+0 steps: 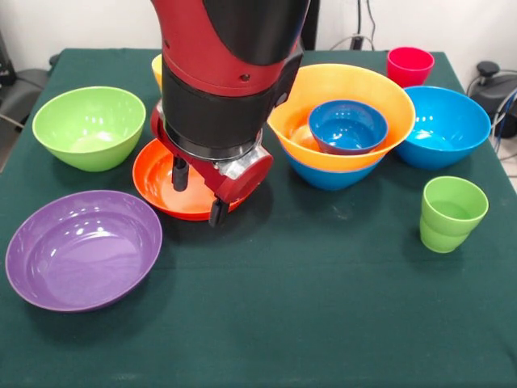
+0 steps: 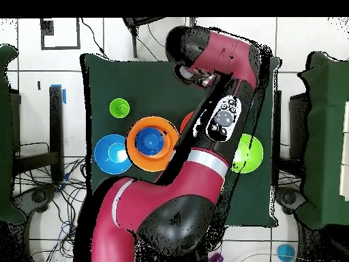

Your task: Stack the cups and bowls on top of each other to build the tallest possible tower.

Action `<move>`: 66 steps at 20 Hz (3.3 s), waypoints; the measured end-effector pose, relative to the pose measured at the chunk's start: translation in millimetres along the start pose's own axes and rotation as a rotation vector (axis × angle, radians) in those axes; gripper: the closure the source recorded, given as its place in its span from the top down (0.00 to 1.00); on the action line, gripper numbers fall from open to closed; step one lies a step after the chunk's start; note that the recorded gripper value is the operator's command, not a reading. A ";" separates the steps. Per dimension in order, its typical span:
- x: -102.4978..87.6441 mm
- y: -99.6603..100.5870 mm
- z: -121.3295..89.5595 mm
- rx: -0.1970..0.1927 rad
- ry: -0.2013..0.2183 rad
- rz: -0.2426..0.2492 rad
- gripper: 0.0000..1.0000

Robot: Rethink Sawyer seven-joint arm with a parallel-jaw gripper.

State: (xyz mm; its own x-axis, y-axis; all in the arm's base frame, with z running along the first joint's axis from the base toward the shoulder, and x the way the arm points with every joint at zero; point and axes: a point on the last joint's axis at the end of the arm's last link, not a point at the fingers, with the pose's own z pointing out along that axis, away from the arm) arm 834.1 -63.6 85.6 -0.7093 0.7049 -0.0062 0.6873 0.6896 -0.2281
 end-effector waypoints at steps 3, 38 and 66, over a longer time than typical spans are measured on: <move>-0.2 1.0 3.0 -0.001 -0.011 -0.002 1.00; 44.9 -4.8 81.4 0.058 0.021 0.007 1.00; 61.9 -42.4 110.5 0.057 0.039 0.079 1.00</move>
State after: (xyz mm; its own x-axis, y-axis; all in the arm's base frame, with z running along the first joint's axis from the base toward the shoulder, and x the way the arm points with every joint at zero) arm 743.8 -67.5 -12.8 -0.6458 0.7634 0.0114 0.7301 0.6219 -0.2832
